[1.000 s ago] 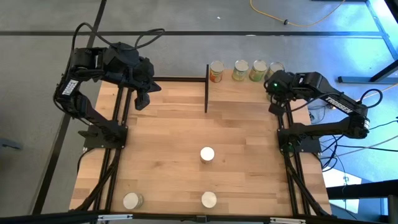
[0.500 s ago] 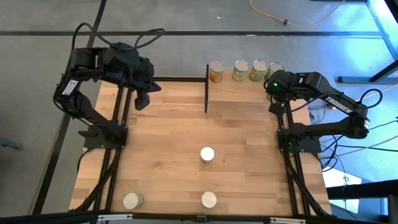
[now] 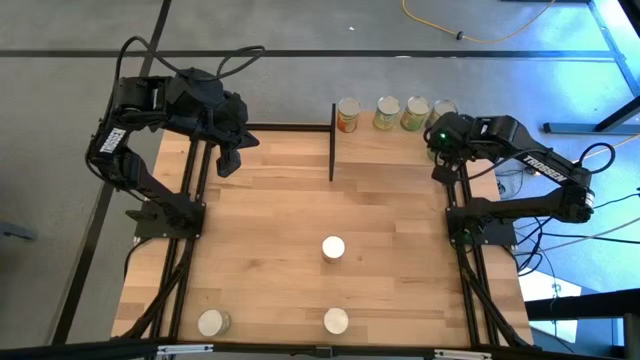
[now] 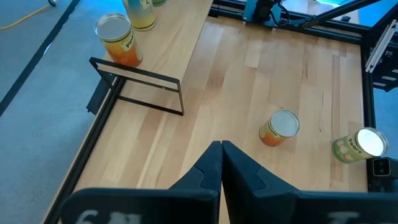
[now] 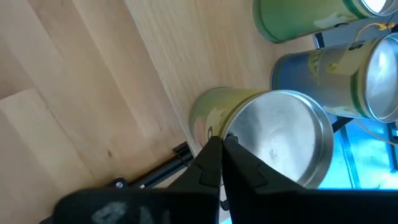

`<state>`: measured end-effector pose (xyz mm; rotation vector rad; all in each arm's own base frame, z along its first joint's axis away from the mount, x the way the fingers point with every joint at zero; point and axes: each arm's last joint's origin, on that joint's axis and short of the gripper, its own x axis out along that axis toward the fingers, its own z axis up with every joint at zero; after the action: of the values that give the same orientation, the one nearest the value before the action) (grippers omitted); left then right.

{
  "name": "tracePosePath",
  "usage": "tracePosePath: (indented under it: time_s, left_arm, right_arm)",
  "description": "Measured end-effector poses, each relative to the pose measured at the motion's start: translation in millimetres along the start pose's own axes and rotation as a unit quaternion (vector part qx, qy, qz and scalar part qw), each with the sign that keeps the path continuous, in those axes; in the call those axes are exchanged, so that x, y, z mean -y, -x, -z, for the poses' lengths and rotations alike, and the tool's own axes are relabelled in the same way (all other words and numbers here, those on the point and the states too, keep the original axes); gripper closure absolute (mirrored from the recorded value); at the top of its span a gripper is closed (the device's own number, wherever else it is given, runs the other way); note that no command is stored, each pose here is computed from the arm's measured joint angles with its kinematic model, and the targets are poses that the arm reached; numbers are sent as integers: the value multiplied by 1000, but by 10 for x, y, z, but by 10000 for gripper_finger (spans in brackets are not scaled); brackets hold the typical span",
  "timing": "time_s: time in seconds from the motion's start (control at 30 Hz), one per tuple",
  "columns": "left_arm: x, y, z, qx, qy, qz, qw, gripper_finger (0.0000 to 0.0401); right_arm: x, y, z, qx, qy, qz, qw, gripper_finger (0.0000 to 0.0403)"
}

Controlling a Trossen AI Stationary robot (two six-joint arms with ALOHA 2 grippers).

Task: Pick and place cans onto a shelf
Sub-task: Put the canned orange on the shelf

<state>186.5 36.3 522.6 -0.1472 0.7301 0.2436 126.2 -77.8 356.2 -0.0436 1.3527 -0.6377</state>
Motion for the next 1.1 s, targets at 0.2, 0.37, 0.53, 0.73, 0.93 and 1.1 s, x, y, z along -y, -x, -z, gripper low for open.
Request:
tracePosePath:
  time_s: [0.2, 0.37, 0.53, 0.73, 0.93, 1.1]
  left_arm:
    - [0, 0, 0, 0, 0, 0, 1000, 401]
    - [0, 0, 0, 0, 0, 0, 1000, 401]
    - [0, 0, 0, 0, 0, 0, 1000, 401]
    - [0, 0, 0, 0, 0, 0, 1000, 401]
    - [0, 0, 0, 0, 0, 0, 1000, 401]
    - [0, 0, 0, 0, 0, 0, 1000, 401]
  right_arm:
    - [1, 0, -7, 4, -3, 0, 1000, 391]
    - [-7, 0, -8, 5, -2, -14, 1000, 399]
    - [-9, 1, -8, 6, -2, -16, 1000, 392]
    - [-8, 2, -9, 6, -4, -16, 1000, 372]
    - [9, 2, -26, 12, -7, 10, 1000, 348]
    - [26, 4, -45, 20, -2, 34, 999, 335]
